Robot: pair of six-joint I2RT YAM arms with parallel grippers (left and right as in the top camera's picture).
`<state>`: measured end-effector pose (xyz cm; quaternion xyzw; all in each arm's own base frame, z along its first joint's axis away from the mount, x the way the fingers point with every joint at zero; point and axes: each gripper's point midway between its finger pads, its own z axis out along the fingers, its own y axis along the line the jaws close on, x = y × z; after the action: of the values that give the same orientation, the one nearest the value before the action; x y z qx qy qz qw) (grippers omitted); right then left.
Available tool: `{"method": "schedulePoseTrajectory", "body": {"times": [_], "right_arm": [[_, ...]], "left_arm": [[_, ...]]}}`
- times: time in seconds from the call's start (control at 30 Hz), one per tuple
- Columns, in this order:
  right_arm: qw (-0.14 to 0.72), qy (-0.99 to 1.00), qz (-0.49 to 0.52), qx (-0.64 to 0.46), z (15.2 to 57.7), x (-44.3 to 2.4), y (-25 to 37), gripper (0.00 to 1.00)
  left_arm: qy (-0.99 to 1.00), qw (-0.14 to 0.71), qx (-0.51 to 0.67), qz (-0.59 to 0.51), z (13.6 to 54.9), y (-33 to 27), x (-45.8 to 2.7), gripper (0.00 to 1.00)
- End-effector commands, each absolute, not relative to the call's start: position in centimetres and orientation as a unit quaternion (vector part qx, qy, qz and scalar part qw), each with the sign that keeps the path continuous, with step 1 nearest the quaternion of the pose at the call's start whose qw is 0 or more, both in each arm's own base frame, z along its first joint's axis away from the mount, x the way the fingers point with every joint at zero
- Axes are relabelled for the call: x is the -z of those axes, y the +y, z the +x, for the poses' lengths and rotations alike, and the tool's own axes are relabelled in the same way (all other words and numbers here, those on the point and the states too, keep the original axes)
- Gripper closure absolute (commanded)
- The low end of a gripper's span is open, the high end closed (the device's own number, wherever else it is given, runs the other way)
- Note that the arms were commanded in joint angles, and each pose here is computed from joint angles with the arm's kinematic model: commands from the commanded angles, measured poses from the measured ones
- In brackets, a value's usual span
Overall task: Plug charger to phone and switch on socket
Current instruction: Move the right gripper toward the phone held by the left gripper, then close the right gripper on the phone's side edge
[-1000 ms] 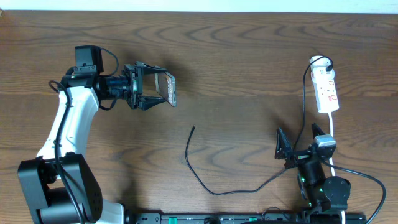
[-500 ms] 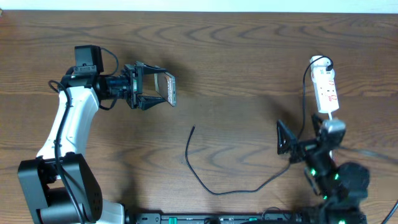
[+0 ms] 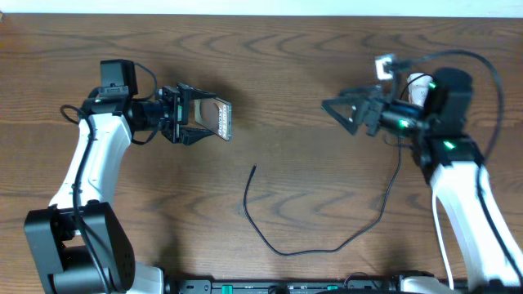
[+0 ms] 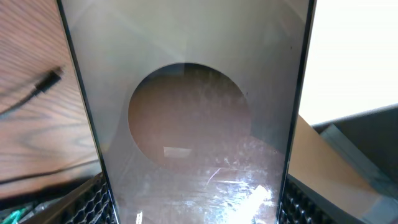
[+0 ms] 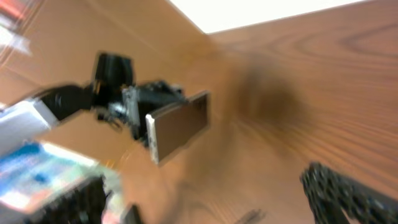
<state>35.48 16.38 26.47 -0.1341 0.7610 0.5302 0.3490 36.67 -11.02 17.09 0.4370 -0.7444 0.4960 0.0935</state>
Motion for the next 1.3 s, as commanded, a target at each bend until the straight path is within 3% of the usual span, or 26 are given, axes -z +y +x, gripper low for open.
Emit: {"method": "schedulePoseTrajectory", "body": {"times": [0.0,0.2,0.43,0.83,1.03,1.27], "right_arm": [[0.245,0.733,-0.157,-0.615,34.1,-25.4,20.2,0.01],[0.194,0.769,-0.148,-0.591,34.2,-19.8,25.4,0.01],[0.198,0.796,-0.189,-0.540,32.8,-15.8,30.3,0.01],[0.217,0.825,-0.177,-0.491,32.6,-14.3,32.4,0.01],[0.217,0.854,-0.109,-0.460,33.6,-13.2,32.1,0.14],[0.210,0.866,-0.063,-0.450,33.6,-12.8,32.6,0.16]], "left_arm": [[-0.768,0.052,-0.470,0.433,37.4,-11.1,-17.5,0.93],[-0.782,0.047,-0.436,0.442,37.2,-12.3,-16.5,0.93],[-0.802,0.025,-0.389,0.452,37.1,-13.0,-15.1,0.93],[-0.812,0.015,-0.355,0.463,36.8,-14.1,-14.2,0.93],[-0.810,0.031,-0.354,0.467,36.2,-15.5,-14.2,0.93],[-0.803,0.053,-0.351,0.478,35.4,-17.3,-14.2,0.93]]}}
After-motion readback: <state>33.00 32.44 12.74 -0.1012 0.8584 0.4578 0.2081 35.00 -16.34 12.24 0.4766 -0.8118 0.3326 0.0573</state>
